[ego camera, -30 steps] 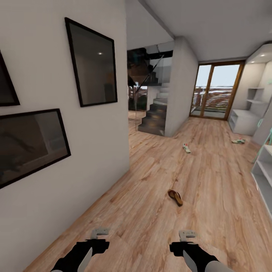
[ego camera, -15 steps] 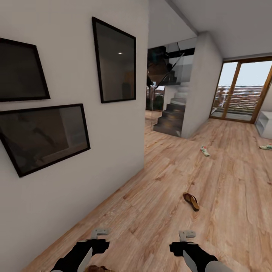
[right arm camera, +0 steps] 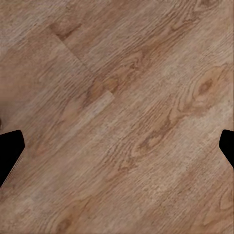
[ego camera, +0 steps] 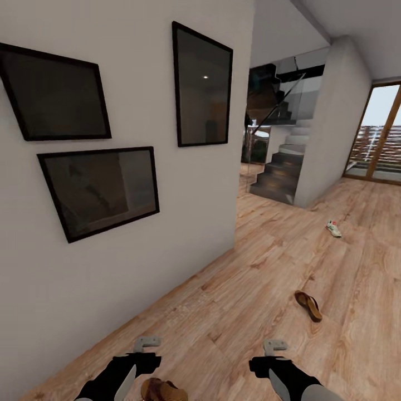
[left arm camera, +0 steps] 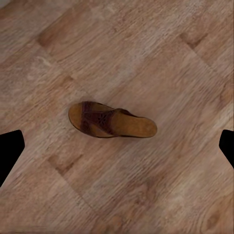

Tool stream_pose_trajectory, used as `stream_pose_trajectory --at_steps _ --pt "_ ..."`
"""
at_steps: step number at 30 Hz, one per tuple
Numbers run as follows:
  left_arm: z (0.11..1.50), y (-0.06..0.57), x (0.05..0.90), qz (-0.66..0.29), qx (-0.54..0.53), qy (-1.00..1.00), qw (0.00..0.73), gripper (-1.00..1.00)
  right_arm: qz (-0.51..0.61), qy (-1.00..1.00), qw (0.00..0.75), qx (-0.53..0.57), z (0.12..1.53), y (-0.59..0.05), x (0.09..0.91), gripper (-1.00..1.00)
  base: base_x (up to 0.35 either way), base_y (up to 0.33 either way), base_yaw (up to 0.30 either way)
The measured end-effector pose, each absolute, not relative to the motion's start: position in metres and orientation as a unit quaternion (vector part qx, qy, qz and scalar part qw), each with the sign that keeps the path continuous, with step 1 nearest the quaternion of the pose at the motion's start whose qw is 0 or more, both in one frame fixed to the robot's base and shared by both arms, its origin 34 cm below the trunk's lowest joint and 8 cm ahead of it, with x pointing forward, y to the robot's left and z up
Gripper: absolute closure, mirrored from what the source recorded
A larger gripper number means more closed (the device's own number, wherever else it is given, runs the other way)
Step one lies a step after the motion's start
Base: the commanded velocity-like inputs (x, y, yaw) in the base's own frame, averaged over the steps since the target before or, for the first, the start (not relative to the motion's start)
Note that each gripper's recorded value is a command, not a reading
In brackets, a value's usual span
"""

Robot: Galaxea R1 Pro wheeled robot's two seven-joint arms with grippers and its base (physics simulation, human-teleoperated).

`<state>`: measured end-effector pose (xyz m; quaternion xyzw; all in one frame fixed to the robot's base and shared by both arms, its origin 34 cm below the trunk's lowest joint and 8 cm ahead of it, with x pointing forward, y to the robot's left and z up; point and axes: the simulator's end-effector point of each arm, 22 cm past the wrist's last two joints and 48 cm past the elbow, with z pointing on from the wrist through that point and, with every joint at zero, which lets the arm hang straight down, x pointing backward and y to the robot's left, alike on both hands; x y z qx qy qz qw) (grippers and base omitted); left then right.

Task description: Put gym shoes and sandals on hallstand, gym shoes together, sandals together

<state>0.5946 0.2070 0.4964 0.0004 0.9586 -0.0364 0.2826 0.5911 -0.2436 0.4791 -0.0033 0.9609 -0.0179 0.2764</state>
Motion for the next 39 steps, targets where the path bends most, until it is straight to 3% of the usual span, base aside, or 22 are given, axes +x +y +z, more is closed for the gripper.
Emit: stream_pose_trajectory --at_steps 39 --pt "0.417 0.207 0.581 -0.036 0.0 0.958 0.283 -1.0 -0.016 0.961 0.276 -0.004 0.399 -0.241 0.577 -1.0 0.0 0.0 0.289"
